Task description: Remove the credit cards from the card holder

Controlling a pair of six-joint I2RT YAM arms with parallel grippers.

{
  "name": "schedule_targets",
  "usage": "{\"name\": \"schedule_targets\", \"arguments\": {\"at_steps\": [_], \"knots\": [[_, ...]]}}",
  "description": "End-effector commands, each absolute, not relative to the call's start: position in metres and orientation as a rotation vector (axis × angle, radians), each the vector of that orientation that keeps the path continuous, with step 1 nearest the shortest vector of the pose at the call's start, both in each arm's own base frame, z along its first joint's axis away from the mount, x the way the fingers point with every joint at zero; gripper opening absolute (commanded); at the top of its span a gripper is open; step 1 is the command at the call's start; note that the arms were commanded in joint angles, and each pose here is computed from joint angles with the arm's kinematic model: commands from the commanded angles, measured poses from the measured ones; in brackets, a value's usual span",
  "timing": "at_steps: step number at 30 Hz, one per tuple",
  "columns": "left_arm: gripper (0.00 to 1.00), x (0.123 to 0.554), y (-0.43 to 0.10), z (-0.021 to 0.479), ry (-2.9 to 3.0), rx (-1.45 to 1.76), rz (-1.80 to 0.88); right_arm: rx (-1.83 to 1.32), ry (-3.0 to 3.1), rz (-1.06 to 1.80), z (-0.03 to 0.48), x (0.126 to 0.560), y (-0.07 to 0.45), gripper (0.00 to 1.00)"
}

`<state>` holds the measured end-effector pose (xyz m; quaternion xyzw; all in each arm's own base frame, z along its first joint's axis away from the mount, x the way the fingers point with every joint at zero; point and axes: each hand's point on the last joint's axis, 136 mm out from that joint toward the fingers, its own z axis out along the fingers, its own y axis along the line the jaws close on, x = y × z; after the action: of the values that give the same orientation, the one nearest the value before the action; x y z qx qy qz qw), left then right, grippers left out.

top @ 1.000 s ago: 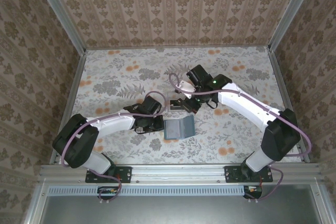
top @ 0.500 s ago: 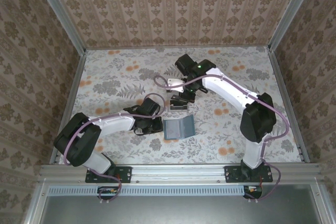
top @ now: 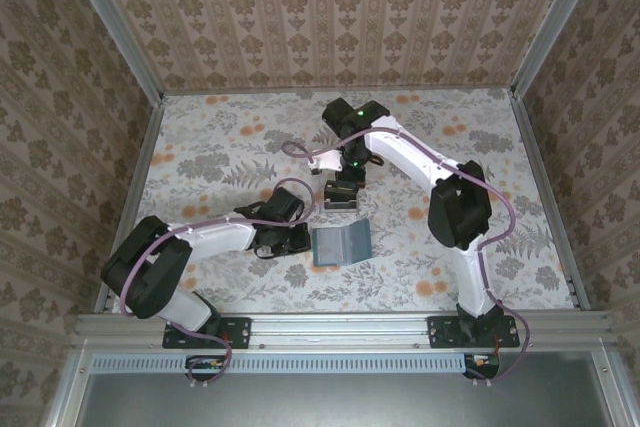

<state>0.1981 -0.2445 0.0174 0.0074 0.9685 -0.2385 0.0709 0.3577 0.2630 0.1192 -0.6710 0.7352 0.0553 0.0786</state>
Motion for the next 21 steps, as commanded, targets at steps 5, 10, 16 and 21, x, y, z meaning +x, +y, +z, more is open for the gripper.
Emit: {"name": "schedule_targets", "arguments": {"at_steps": [5, 10, 16, 21], "knots": [[0.12, 0.187, -0.234, 0.008, 2.959, -0.019, -0.692, -2.11, 2.246, 0.206, 0.103, 0.351, 0.258, 0.0], [0.12, 0.186, -0.234, 0.008, 2.958, -0.022, -0.691, -2.13, 2.27, 0.278, 0.094, 0.345, 0.262, 0.0], [0.12, 0.186, -0.233, 0.009, 2.959, -0.027, -0.689, -2.121, 2.282, 0.273, 0.085, 0.349, 0.265, 0.11], [0.11, 0.186, -0.232, 0.011, 2.957, -0.023, -0.685, -2.008, 2.278, 0.129, 0.098, 0.374, 0.263, 0.17]]}}
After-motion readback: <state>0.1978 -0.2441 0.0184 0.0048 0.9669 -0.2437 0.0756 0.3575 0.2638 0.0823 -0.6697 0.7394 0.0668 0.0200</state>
